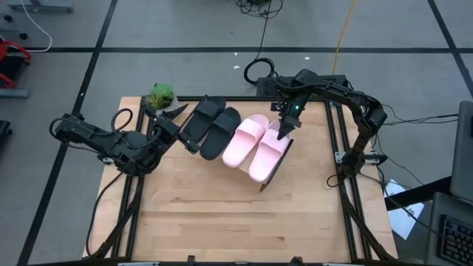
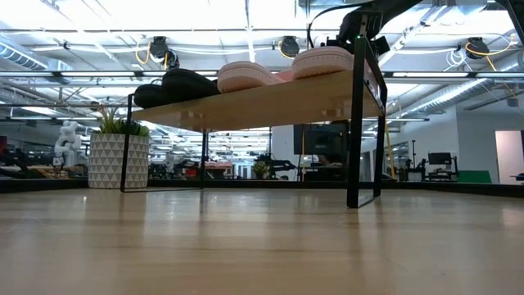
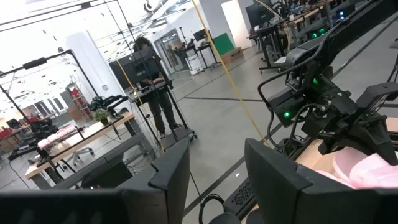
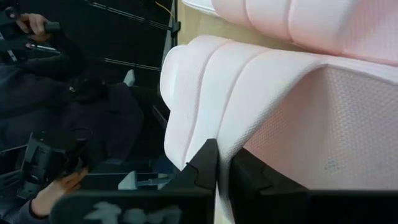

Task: Pick and place slides into the shelf
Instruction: Put the pink slide on the pink slide, then return to Home Position

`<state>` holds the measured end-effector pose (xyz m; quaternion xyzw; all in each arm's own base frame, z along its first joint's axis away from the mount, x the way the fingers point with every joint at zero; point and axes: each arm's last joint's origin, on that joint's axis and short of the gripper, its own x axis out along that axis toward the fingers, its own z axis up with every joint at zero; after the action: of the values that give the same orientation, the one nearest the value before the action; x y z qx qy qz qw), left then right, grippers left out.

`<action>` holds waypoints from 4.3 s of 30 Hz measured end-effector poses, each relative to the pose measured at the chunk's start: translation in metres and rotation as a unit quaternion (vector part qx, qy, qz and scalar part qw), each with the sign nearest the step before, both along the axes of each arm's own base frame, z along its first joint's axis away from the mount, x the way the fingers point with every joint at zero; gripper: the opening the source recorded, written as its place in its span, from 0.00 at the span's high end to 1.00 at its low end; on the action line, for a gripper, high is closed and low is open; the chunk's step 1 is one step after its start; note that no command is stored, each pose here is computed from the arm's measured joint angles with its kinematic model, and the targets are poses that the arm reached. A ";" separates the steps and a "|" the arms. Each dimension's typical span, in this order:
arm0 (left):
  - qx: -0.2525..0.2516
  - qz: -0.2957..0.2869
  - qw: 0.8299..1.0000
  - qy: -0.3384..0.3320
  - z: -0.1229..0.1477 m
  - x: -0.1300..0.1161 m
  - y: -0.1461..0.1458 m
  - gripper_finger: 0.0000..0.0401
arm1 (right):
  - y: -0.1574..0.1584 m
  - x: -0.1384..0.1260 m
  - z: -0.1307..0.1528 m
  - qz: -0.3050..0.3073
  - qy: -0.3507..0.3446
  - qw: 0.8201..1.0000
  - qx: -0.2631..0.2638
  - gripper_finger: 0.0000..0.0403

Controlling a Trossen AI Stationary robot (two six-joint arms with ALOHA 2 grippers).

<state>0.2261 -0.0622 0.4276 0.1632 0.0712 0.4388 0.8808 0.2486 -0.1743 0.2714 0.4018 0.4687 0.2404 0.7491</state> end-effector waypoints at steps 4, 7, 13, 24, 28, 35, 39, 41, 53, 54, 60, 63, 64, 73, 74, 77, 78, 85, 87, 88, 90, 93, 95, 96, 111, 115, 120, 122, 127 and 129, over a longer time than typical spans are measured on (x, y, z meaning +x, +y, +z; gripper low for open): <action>0.000 0.000 1.000 0.000 0.000 0.000 0.000 0.60 | 0.000 0.000 -0.001 0.000 0.007 1.000 -0.008 0.92; 0.000 0.000 1.000 0.000 0.000 0.000 0.000 0.60 | -0.001 0.000 -0.002 0.001 0.028 0.999 -0.024 0.89; 0.000 0.000 1.000 0.000 0.000 0.000 0.000 0.60 | -0.002 0.001 -0.002 -0.001 0.029 0.999 -0.029 0.82; 0.000 0.000 1.000 0.000 0.000 0.000 0.000 0.60 | -0.002 0.000 -0.001 -0.012 0.041 0.999 -0.024 0.68; 0.000 0.000 1.000 0.000 0.000 0.000 0.000 0.60 | -0.001 -0.001 0.001 -0.015 0.041 0.999 -0.023 0.66; 0.000 0.000 1.000 0.000 0.000 0.000 0.000 0.60 | 0.002 -0.005 0.010 -0.018 0.031 0.999 -0.033 0.65; 0.000 0.000 1.000 0.000 0.000 0.000 0.000 0.60 | 0.004 -0.008 0.014 -0.019 0.031 0.998 -0.042 0.65; 0.000 0.000 1.000 0.000 0.000 0.000 0.000 0.60 | 0.004 -0.009 0.015 -0.019 0.042 0.997 -0.058 0.65; 0.000 0.000 1.000 0.000 0.000 0.000 0.000 0.60 | 0.004 -0.010 0.015 -0.016 0.056 0.995 -0.077 0.65; 0.000 0.000 1.000 0.000 0.000 0.000 0.000 0.60 | 0.004 -0.010 0.015 -0.016 0.056 0.995 -0.077 0.65; 0.006 -0.001 1.000 0.007 0.000 0.000 -0.001 0.60 | 0.005 -0.014 0.020 -0.021 0.052 0.995 -0.082 0.65; 0.016 0.000 1.000 0.017 0.002 -0.003 -0.003 0.60 | 0.004 -0.020 0.026 -0.036 0.053 0.994 -0.085 0.65; 0.018 0.004 1.000 0.017 0.004 -0.004 -0.003 0.60 | 0.003 -0.023 0.028 -0.044 0.056 0.993 -0.089 0.65; -0.003 -0.006 0.999 -0.049 0.042 -0.047 -0.009 0.60 | 0.010 -0.058 0.064 -0.131 0.075 0.977 -0.149 0.65; -0.010 -0.013 0.998 -0.059 0.045 -0.053 -0.010 0.60 | 0.014 -0.061 0.070 -0.140 0.067 0.976 -0.154 0.65; -0.035 -0.028 0.995 -0.087 0.050 -0.067 -0.009 0.60 | 0.026 -0.073 0.088 -0.153 0.026 0.971 -0.183 0.65; -0.044 -0.028 0.994 -0.093 0.051 -0.071 -0.009 0.60 | 0.030 -0.077 0.095 -0.157 0.005 0.967 -0.198 0.65; -0.068 -0.029 0.994 -0.078 0.053 -0.090 -0.013 0.60 | 0.066 -0.114 0.153 -0.215 -0.188 0.905 -0.316 0.65; -0.063 -0.034 0.995 -0.065 0.052 -0.092 -0.015 0.60 | 0.080 -0.128 0.170 -0.227 -0.251 0.874 -0.349 0.65; -0.064 -0.038 0.995 -0.065 0.052 -0.093 -0.017 0.60 | 0.087 -0.134 0.178 -0.233 -0.279 0.858 -0.363 0.65; -0.075 -0.050 0.993 -0.076 0.051 -0.094 -0.021 0.60 | 0.100 -0.148 0.188 -0.258 -0.308 0.842 -0.360 0.65; -0.116 -0.074 0.983 -0.119 0.050 -0.097 -0.028 0.60 | 0.119 -0.166 0.196 -0.277 -0.329 0.832 -0.350 0.65; -0.124 -0.091 0.980 -0.123 0.047 -0.099 -0.034 0.60 | 0.132 -0.178 0.195 -0.258 -0.342 0.829 -0.359 0.65; -0.118 -0.099 0.982 -0.114 0.043 -0.100 -0.038 0.60 | 0.137 -0.183 0.194 -0.250 -0.344 0.830 -0.361 0.65; -0.248 -0.277 0.928 -0.017 -0.024 -0.061 -0.041 0.60 | 0.131 -0.168 0.112 -0.153 -0.449 0.854 -0.211 0.65; -0.260 -0.251 0.932 -0.003 -0.027 -0.064 -0.024 0.60 | 0.132 -0.170 0.094 -0.162 -0.446 0.857 -0.199 0.65; -0.285 -0.242 0.926 -0.044 -0.032 -0.096 0.000 0.60 | 0.142 -0.186 0.094 -0.179 -0.461 0.840 -0.225 0.65; -0.285 -0.253 0.922 -0.071 -0.042 -0.106 0.006 0.60 | 0.148 -0.192 0.094 -0.190 -0.459 0.838 -0.226 0.65; -0.265 -0.311 0.905 -0.115 -0.084 -0.118 0.012 0.60 | 0.164 -0.206 0.092 -0.205 -0.459 0.834 -0.229 0.65; -0.272 -0.323 0.897 -0.129 -0.101 -0.121 0.014 0.60 | 0.167 -0.210 0.089 -0.217 -0.462 0.826 -0.240 0.65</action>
<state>0.1047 -0.0484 0.3263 -0.1272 0.0170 0.1108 0.9855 0.0391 -0.0071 0.3605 0.1426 0.0111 0.1090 0.9837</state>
